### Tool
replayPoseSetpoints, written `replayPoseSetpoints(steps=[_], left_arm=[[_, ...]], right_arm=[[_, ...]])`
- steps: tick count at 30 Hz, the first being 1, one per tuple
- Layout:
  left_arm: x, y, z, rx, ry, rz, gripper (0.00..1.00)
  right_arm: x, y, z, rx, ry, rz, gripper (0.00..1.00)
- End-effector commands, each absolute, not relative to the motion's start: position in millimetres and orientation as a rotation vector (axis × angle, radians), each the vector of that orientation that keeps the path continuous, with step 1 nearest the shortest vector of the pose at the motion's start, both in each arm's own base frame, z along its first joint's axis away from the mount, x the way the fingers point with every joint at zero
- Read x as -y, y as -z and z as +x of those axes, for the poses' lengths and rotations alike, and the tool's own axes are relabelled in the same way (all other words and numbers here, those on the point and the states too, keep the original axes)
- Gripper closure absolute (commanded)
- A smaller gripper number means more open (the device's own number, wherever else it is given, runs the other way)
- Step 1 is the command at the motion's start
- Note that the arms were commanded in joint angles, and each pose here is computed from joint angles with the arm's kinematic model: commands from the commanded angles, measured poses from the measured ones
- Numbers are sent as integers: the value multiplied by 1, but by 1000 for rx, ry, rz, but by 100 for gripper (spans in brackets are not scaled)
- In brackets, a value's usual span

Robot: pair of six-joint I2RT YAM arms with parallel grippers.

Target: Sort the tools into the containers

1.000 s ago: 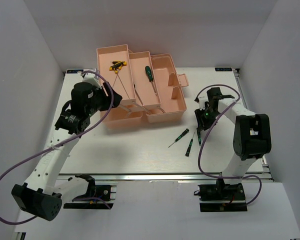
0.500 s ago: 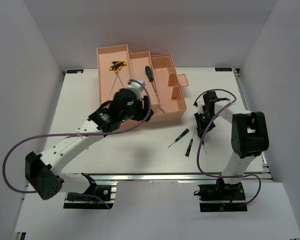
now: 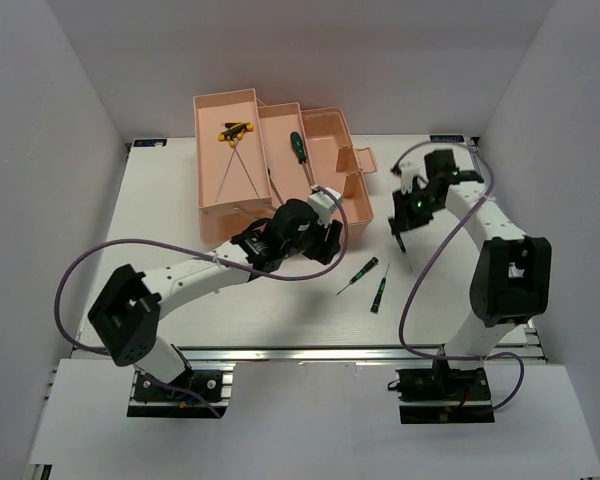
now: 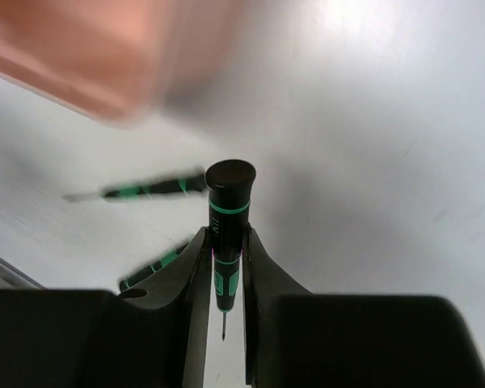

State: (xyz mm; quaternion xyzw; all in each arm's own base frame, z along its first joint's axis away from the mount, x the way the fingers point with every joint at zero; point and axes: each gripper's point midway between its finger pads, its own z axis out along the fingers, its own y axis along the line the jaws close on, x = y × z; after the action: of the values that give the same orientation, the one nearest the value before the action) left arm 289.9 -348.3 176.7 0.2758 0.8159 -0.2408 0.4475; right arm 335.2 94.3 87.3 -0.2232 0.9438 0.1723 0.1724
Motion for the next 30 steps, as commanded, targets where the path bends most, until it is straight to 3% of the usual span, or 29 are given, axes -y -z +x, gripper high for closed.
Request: replayPoseSetpoints(steps=[1,6,9,11,13,16,20,30], left_arm=[[374,-172,287,-1943,697,801,31],[388,-148,288,-1985,712,854,32],[393,-135,289,-2000,695,853,32],[396,-126,291,-2013,659,856,31],[406,-131,298,-1976,659,847,31],[413,-119,305,-1991,637,846,31],[426,-110,315,-1987,610,831,32],[449,-86,322,-2024,590,882,39]], right_arm=[[-139,-201,365,-2213,-700,-849,100],[-195,-269,421,-2039,-766,-848,100],[-233,-265,450,-2039,-723,-806,100],[-253,-268,464,-2031,-711,-761,92],[-263,-244,480,-2076,-693,-735,74],[-266,-221,494,-2113,-669,-707,57],[-261,-214,496,-2125,-658,-714,38],[-178,-254,474,-2079,-713,-556,35]])
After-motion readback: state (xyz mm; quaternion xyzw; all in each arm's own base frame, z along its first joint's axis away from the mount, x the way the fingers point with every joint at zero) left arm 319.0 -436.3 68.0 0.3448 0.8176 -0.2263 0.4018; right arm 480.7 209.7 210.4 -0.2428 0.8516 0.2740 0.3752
